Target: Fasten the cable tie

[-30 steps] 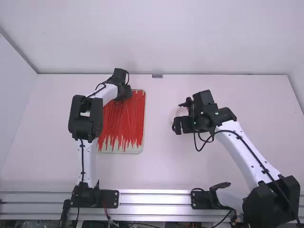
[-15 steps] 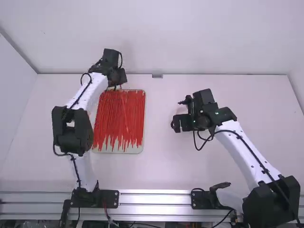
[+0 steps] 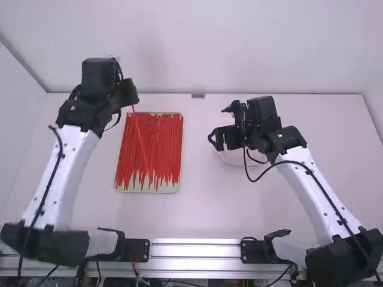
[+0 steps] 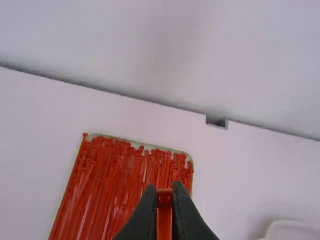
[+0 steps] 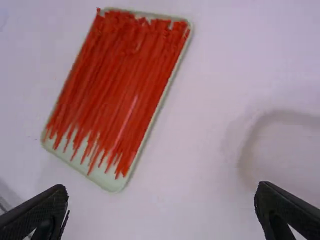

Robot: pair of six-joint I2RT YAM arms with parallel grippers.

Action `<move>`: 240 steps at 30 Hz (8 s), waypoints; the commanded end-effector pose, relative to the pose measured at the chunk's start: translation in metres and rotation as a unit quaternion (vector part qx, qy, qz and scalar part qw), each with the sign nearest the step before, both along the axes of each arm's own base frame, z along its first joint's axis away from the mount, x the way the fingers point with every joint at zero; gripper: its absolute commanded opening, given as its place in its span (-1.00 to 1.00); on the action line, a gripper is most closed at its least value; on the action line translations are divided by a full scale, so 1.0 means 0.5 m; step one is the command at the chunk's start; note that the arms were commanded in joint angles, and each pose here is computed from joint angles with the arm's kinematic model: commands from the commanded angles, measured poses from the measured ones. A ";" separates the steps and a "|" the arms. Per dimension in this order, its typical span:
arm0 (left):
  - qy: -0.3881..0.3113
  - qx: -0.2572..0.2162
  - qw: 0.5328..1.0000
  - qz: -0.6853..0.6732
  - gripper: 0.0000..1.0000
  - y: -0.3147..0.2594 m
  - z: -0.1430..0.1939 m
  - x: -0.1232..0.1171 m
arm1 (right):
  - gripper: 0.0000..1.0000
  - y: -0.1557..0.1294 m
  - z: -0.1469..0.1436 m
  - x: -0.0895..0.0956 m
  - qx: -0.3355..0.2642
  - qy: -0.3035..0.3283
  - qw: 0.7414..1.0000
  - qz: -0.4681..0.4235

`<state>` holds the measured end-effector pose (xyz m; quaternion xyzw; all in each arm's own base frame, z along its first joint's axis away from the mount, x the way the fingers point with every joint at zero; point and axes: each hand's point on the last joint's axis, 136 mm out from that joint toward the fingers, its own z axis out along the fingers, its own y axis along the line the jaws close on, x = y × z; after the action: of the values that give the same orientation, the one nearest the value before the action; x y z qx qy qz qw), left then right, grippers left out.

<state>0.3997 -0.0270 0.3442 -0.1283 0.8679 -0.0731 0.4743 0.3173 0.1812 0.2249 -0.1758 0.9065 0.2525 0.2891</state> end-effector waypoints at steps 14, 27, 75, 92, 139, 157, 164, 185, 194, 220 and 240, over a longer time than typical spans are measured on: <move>-0.144 -0.037 0.985 -0.082 -0.96 -0.038 -0.066 -0.201 | 1.00 0.118 0.084 -0.053 0.025 -0.076 0.990 0.119; -0.205 -0.123 0.948 -0.212 -0.96 -0.143 -0.058 -0.172 | 1.00 0.196 0.133 -0.082 0.070 -0.123 0.974 0.179; -0.312 -0.241 0.866 -0.308 -0.77 -0.295 0.109 -0.108 | -1.00 0.223 0.211 -0.043 0.117 -0.202 0.958 0.167; -0.313 -0.127 0.806 -0.487 0.46 -0.279 0.226 -0.128 | -1.00 0.113 0.283 -0.006 0.183 -0.265 0.918 0.230; -0.317 -0.133 0.635 -0.692 -0.66 -0.419 0.287 -0.174 | -1.00 0.137 0.404 -0.041 0.227 -0.395 0.837 0.303; -0.306 -0.137 0.627 -0.703 -0.69 -0.425 0.275 -0.182 | -1.00 0.137 0.405 -0.041 0.227 -0.397 0.836 0.303; -0.306 -0.135 0.627 -0.704 -0.85 -0.427 0.272 -0.182 | -1.00 0.137 0.410 -0.041 0.233 -0.394 0.837 0.301; -0.294 -0.156 0.744 -0.579 -0.96 -0.352 0.270 -0.058 | 0.98 0.128 0.384 -0.026 0.190 -0.418 0.835 0.302; -0.280 -0.153 0.813 -0.487 -0.96 -0.283 0.238 0.031 | 0.98 0.092 0.334 -0.009 0.113 -0.460 0.817 0.329; 0.034 -0.418 0.790 -0.448 -0.96 -0.322 0.008 0.088 | 0.98 0.109 0.179 -0.104 -0.019 -0.608 0.599 0.521; 0.211 -0.545 0.686 -0.434 -0.95 -0.388 0.056 0.006 | 0.50 0.127 0.176 -0.154 -0.052 -0.743 0.378 0.550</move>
<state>0.3978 -0.2198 0.3714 0.0417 0.7088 -0.7029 0.0418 0.2457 0.2463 0.3071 -0.7703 0.0849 0.1005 0.6240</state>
